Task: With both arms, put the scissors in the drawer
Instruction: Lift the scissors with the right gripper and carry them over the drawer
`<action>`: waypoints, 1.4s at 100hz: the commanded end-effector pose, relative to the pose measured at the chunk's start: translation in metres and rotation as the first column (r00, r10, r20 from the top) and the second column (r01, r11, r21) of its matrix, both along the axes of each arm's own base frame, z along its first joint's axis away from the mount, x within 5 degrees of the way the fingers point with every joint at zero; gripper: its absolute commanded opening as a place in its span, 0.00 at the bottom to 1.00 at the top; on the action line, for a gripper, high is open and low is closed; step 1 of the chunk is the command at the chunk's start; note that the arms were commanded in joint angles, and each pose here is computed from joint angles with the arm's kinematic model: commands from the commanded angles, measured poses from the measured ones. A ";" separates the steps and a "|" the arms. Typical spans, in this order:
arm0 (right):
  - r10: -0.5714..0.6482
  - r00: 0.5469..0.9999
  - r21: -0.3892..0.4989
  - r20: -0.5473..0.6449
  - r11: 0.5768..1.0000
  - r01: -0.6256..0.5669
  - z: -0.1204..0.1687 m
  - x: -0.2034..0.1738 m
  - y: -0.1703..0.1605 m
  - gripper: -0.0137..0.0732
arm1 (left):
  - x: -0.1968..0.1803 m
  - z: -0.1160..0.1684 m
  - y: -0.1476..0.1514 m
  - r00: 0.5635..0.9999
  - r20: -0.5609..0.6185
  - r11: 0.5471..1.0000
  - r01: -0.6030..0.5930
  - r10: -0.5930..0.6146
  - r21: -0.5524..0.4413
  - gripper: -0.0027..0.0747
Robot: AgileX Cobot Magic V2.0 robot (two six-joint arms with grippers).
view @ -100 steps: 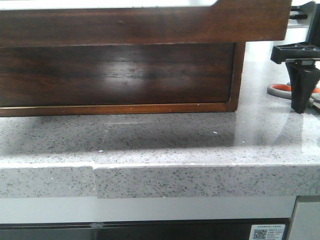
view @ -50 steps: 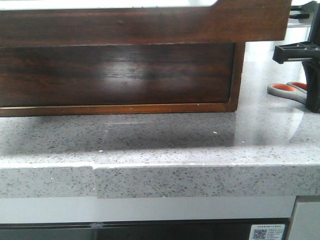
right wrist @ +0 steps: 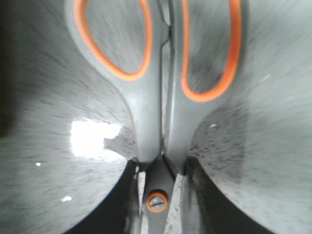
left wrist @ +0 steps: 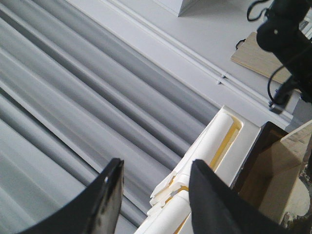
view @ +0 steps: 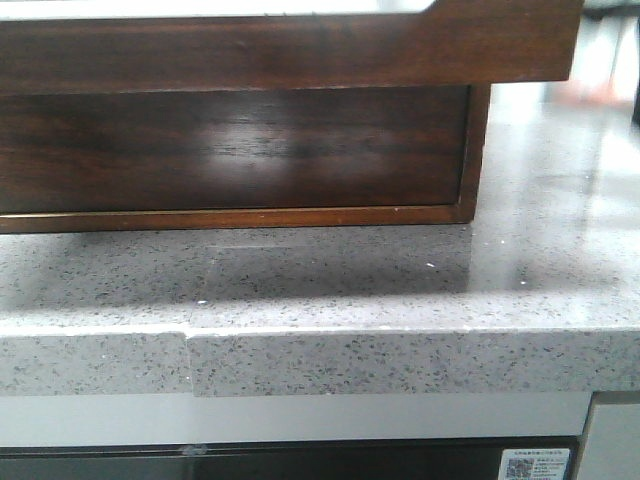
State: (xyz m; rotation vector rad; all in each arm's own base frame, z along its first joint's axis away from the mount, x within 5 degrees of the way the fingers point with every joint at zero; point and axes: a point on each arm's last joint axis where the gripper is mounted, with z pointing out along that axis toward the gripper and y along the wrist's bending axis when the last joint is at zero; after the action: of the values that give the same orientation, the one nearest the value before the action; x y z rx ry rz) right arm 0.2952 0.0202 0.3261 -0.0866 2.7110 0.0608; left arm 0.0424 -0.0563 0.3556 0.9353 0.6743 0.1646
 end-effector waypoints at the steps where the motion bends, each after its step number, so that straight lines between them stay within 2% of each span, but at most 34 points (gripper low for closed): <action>1: 0.004 0.974 0.013 0.225 1.000 -0.007 0.047 -0.021 -0.001 0.08 | -0.004 0.013 0.000 0.999 0.012 0.997 0.043 -0.042 -0.058 0.41; 11: 0.003 0.917 0.023 0.399 1.000 -0.013 0.080 -0.044 -0.002 0.08 | -0.004 0.013 0.000 0.999 0.012 0.997 0.043 -0.042 -0.058 0.41; 18: 0.023 0.858 0.019 0.514 0.999 -0.038 0.101 -0.061 -0.002 0.08 | -0.004 0.013 0.000 0.999 0.012 0.997 0.043 -0.042 -0.058 0.41; 32: 0.123 0.704 -0.031 0.699 0.989 -0.142 0.135 -0.094 0.005 0.08 | -0.004 0.013 0.000 0.999 0.012 0.997 0.043 -0.042 -0.058 0.41; 41: 0.194 0.602 -0.067 0.775 0.972 -0.227 0.150 -0.111 0.014 0.08 | -0.004 0.013 0.000 0.999 0.012 0.997 0.043 -0.042 -0.058 0.41; 48: 0.239 0.540 -0.091 0.807 0.954 -0.285 0.157 -0.119 0.022 0.08 | -0.004 0.013 0.000 0.999 0.012 0.997 0.043 -0.042 -0.058 0.41; 63: 0.403 0.428 -0.215 0.809 0.880 -0.423 0.160 -0.128 0.044 0.08 | -0.004 0.013 0.000 0.999 0.012 0.997 0.043 -0.042 -0.058 0.41; 77: 0.552 0.309 -0.332 0.775 0.771 -0.544 0.156 -0.129 0.071 0.08 | -0.004 0.013 0.000 0.999 0.012 0.997 0.043 -0.042 -0.058 0.41; 87: 0.611 0.212 -0.397 0.763 0.701 -0.592 0.155 -0.129 0.090 0.08 | -0.004 0.013 0.000 0.999 0.012 0.997 0.043 -0.042 -0.058 0.41; 94: 0.644 0.162 -0.435 0.747 0.659 -0.613 0.151 -0.124 0.104 0.08 | -0.004 0.013 0.000 0.999 0.012 0.997 0.043 -0.042 -0.058 0.41; 107: 0.692 0.119 -0.466 0.712 0.593 -0.656 0.141 -0.117 0.125 0.08 | -0.004 0.013 0.000 0.999 0.010 0.997 0.044 -0.043 -0.060 0.41; 131: 0.782 0.132 -0.486 0.610 0.500 -0.717 0.109 -0.093 0.157 0.08 | -0.004 0.013 0.000 0.999 0.000 0.996 0.049 -0.050 -0.068 0.41; 140: 0.801 0.141 -0.491 0.582 0.484 -0.725 0.100 -0.086 0.164 0.08 | -0.004 0.013 0.000 0.999 0.000 0.996 0.049 -0.050 -0.068 0.41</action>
State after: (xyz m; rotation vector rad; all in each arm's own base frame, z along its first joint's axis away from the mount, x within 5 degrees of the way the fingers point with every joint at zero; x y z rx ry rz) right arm 0.2071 0.1830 0.4125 -1.3188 1.5711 0.1887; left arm 0.0424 -0.0563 0.3556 0.9312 0.6796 0.1543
